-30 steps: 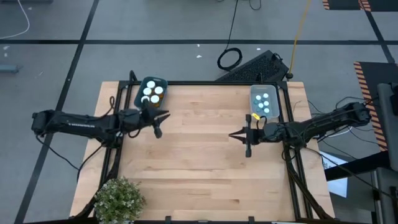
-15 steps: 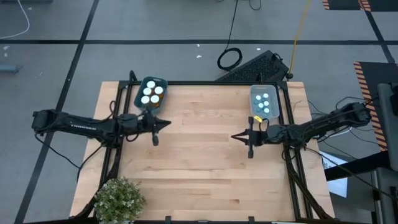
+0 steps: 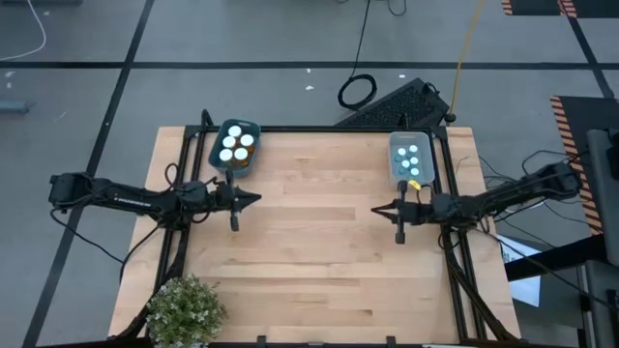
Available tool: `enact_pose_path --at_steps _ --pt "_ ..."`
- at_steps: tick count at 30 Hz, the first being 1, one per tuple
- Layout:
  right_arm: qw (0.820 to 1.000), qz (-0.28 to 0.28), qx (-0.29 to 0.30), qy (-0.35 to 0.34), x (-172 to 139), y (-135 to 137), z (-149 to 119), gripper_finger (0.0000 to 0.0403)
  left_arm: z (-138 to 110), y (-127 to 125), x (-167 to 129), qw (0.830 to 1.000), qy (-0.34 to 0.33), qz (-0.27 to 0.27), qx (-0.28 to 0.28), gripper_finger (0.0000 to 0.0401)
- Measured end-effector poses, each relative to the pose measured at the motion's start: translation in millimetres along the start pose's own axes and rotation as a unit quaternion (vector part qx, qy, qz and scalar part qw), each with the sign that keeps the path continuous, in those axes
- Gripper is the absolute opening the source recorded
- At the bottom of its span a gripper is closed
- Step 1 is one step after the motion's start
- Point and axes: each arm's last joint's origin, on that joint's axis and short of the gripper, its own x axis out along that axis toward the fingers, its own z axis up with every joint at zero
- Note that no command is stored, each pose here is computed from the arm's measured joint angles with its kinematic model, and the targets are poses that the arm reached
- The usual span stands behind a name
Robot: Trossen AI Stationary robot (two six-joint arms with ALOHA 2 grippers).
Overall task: Pick and place medicine bottles into bin by pill shape (circle, oval)
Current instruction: Return to Home Position
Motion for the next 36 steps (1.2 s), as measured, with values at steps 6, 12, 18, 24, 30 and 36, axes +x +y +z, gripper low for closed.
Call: enact_pose_path --at_steps 6,12,18,24,30,36 --pt "1.0 -0.005 0.005 -0.029 -6 -3 6 0.0 2 0 -1 1.0 -0.01 0.004 -0.017 0.0002" --pt "0.999 -0.007 0.003 -0.035 -11 -5 8 0.0 9 -6 -5 0.999 -0.036 -0.015 0.002 0.0001" --pt "0.997 0.001 0.009 -0.079 -19 -8 17 0.0 12 -8 -9 0.999 -0.047 -0.022 0.012 0.0001" --pt "0.995 0.0 0.014 -0.102 -29 -11 21 0.0 12 -7 -11 0.999 -0.046 -0.021 0.011 0.0001" --pt "0.992 -0.006 0.019 -0.125 -40 -15 23 0.0 15 -7 -13 0.998 -0.06 -0.023 0.006 0.0003" --pt "0.994 0.003 0.016 -0.112 -49 -16 18 0.0 19 -7 -15 0.997 -0.078 -0.024 0.002 0.0002"
